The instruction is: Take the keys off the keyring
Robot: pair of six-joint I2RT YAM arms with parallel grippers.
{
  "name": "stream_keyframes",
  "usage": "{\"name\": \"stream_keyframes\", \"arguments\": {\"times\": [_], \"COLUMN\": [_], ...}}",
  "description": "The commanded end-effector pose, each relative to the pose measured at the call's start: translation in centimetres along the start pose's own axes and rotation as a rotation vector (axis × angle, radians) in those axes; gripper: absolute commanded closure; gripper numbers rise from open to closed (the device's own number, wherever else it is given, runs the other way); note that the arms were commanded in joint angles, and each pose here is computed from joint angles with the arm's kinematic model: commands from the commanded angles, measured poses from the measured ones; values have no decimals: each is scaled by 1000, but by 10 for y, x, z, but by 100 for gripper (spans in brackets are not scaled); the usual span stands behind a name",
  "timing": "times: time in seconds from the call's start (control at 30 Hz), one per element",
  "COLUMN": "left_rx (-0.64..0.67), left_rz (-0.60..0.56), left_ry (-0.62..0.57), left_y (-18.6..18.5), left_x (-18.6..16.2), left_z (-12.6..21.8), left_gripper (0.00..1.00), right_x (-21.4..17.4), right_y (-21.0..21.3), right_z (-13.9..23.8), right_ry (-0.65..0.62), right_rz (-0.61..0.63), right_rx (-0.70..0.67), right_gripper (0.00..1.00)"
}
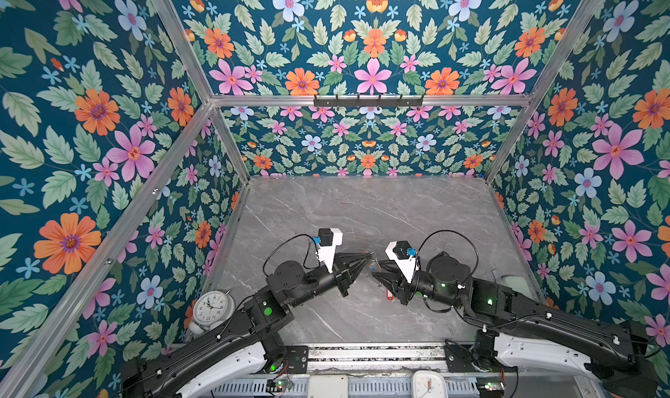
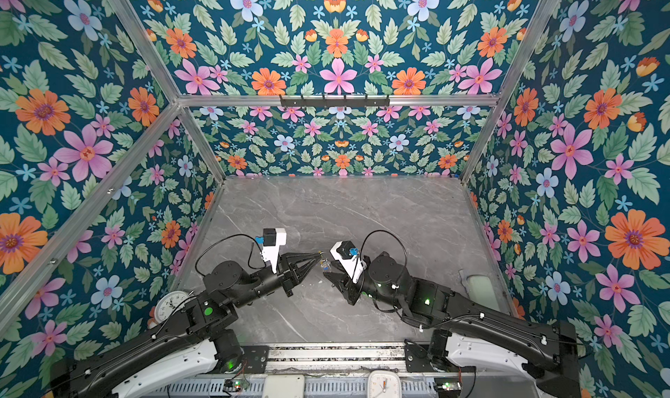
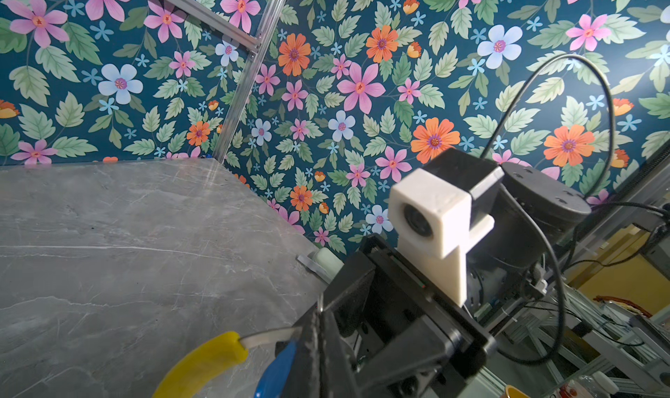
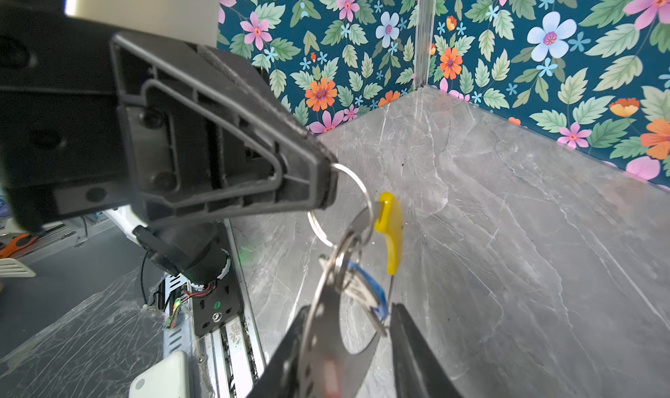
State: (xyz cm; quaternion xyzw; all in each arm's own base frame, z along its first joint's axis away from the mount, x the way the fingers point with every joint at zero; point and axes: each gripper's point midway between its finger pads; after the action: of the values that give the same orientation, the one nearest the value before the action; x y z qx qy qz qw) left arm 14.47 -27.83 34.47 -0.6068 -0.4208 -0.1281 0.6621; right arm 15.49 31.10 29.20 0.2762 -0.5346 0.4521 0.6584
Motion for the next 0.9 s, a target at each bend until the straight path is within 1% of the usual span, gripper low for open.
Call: {"name": "stream_keyframes", "arguments": {"times": [0.0,0.2,0.37,0.87], "left_rx": [-40,-24,5,57], "left_rz": [-3,1,1,-5], "left_ry": [-25,-29,-30,-31], "left_y": [-10,-8,-4,7], "left_x": [8,8,9,8], "left_z": [0,1,1,0], "left_gripper": [100,100,100,100], "right_x": [9,10,10,15], "right_y": [-3,-5,-6,-3], "right_z": [0,-1,-2,-4], "right_ry": [-20,-4,5,12], "right_rz": [18,25,26,27], "right_rx": [-15,-22,-30,-13], "right_gripper": [74,87,100,100]}}
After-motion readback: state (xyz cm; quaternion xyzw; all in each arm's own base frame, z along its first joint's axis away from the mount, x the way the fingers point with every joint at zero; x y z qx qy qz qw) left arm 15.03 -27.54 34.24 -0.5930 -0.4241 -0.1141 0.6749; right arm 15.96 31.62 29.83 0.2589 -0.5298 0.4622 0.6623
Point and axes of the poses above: each gripper's point midway between its finger pads, its own z axis back along the fingers, its own y axis along the line the jaws close on, x = y × z, and after that the axes turned 15 degrees about z, right-handed
